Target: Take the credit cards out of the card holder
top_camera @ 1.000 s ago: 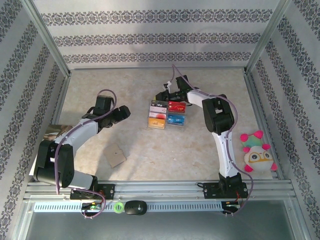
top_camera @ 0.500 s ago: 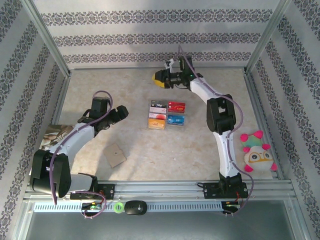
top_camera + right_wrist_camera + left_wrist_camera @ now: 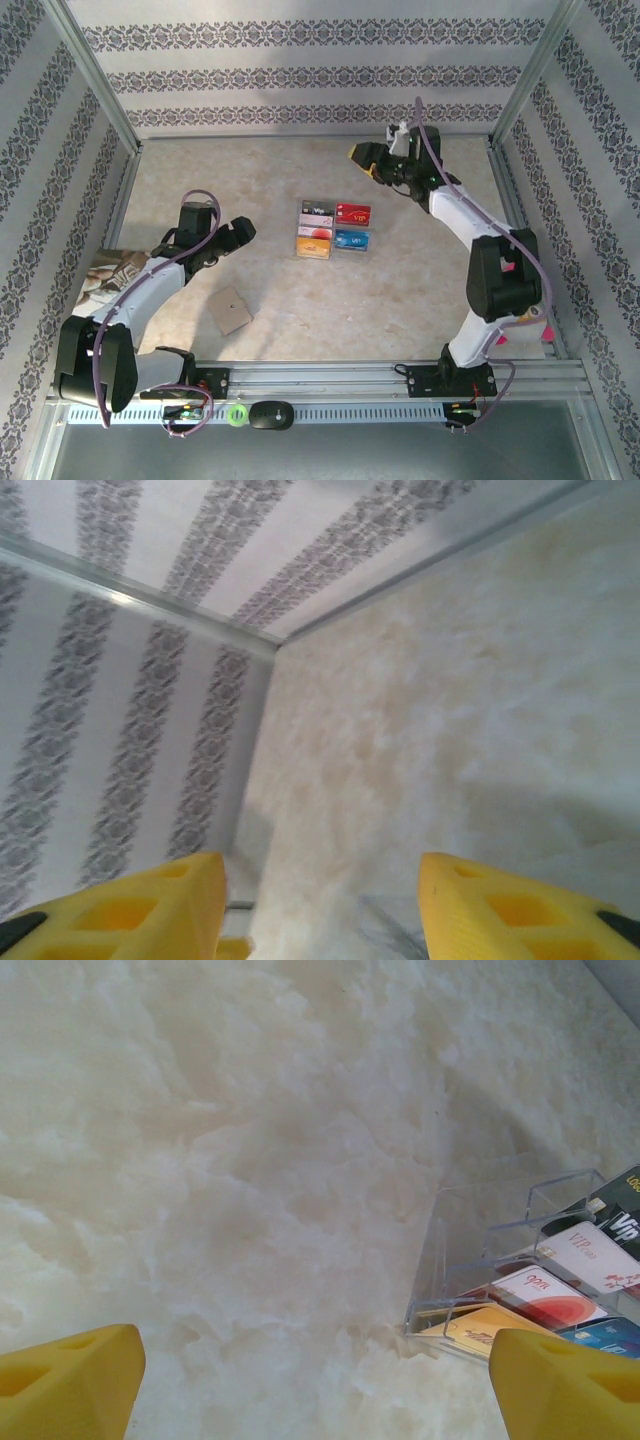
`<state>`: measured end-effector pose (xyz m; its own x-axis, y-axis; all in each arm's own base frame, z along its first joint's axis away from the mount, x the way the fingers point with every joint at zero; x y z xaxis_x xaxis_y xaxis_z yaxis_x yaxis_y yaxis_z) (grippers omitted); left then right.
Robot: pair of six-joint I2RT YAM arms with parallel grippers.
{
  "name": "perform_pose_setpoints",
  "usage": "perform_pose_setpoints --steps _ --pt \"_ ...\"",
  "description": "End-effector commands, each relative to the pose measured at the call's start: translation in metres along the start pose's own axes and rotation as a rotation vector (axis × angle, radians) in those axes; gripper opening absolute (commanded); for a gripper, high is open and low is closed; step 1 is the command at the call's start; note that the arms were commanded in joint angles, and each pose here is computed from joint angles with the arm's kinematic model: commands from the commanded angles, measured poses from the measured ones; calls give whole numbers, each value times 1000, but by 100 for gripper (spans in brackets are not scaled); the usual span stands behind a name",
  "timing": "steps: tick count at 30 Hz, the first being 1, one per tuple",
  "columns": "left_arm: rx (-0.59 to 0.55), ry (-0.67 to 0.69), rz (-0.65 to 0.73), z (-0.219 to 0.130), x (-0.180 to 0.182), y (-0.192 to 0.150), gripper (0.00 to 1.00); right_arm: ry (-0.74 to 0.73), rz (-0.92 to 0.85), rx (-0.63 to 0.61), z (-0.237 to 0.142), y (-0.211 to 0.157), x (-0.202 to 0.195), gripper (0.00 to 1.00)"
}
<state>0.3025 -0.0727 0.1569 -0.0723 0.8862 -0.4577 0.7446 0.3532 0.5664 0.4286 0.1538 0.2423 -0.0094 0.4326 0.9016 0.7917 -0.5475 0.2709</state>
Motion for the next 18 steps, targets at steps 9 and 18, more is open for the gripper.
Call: perform_pose_setpoints --steps 9,18 --pt "-1 -37 -40 -6 7 -21 90 -612 117 -92 -98 -93 -133 34" --pt "12 -19 -28 -9 11 -26 100 -783 -23 68 -60 -107 -160 42"
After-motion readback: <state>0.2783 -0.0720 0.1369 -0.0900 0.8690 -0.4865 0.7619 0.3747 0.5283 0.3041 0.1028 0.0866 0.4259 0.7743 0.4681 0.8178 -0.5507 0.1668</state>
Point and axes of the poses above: each hand's point on the last joint's axis, 136 mm out from that joint toward the fingers, its own z axis out along the fingers, its own x axis along the line the jaws close on, y = z × x, the point moved 5 cm from there along -z, back along the fingers, and after that the axes turned 12 degrees about z, right-handed, at the moved point
